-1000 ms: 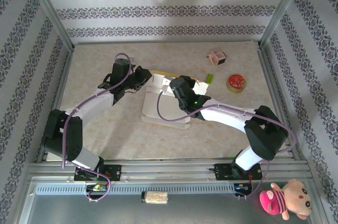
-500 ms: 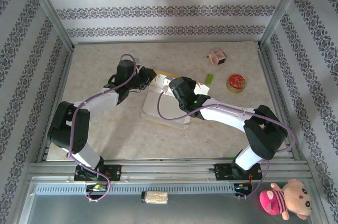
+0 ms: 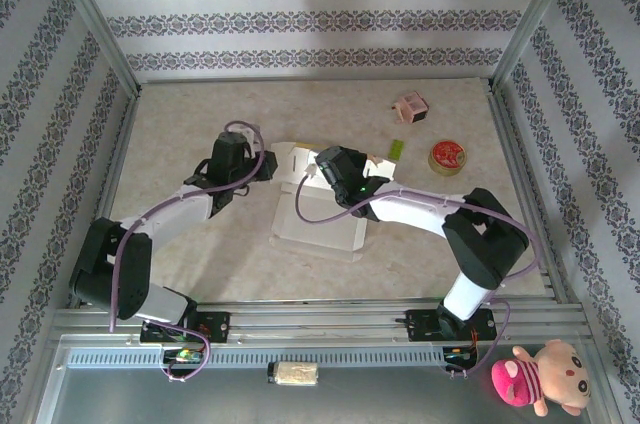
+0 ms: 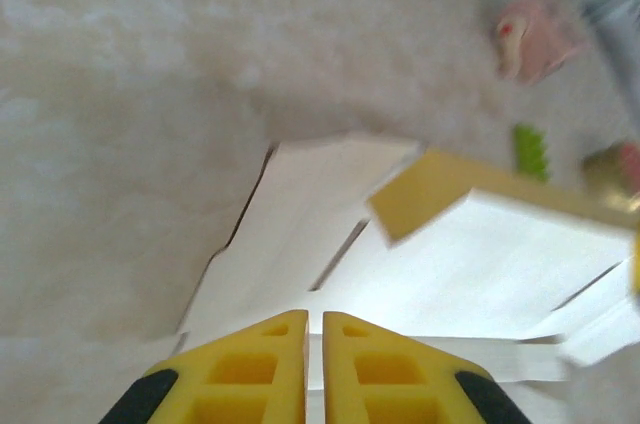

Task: Fold the paper box

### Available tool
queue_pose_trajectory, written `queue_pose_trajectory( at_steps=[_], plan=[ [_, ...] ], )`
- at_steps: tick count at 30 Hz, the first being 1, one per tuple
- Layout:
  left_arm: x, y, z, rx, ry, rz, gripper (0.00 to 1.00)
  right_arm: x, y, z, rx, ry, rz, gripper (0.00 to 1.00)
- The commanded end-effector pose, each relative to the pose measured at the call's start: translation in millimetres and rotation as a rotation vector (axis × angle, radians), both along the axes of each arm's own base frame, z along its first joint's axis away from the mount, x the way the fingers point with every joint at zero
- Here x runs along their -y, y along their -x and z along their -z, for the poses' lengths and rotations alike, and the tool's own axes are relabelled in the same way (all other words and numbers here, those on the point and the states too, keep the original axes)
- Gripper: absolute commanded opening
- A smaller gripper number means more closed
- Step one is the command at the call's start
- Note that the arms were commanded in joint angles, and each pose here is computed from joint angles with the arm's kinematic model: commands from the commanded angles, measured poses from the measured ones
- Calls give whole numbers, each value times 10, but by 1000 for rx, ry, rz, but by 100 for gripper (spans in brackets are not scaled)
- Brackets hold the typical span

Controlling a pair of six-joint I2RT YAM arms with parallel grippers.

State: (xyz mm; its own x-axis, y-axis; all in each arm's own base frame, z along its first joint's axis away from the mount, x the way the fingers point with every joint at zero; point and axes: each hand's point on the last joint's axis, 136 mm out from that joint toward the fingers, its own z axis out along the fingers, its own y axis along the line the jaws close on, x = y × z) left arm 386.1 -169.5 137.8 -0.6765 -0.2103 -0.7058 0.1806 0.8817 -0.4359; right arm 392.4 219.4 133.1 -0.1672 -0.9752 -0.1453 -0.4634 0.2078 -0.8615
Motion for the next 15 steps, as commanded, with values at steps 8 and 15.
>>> queue_pose_trajectory(
  at_steps=[8,15],
  plan=[
    [249,120,607,-103,-46,189,11,-47,-154,37,121,109,6,0],
    [321,307,919,-213,19,218,13,-49,-137,-264,204,117,-12,0]
  ],
)
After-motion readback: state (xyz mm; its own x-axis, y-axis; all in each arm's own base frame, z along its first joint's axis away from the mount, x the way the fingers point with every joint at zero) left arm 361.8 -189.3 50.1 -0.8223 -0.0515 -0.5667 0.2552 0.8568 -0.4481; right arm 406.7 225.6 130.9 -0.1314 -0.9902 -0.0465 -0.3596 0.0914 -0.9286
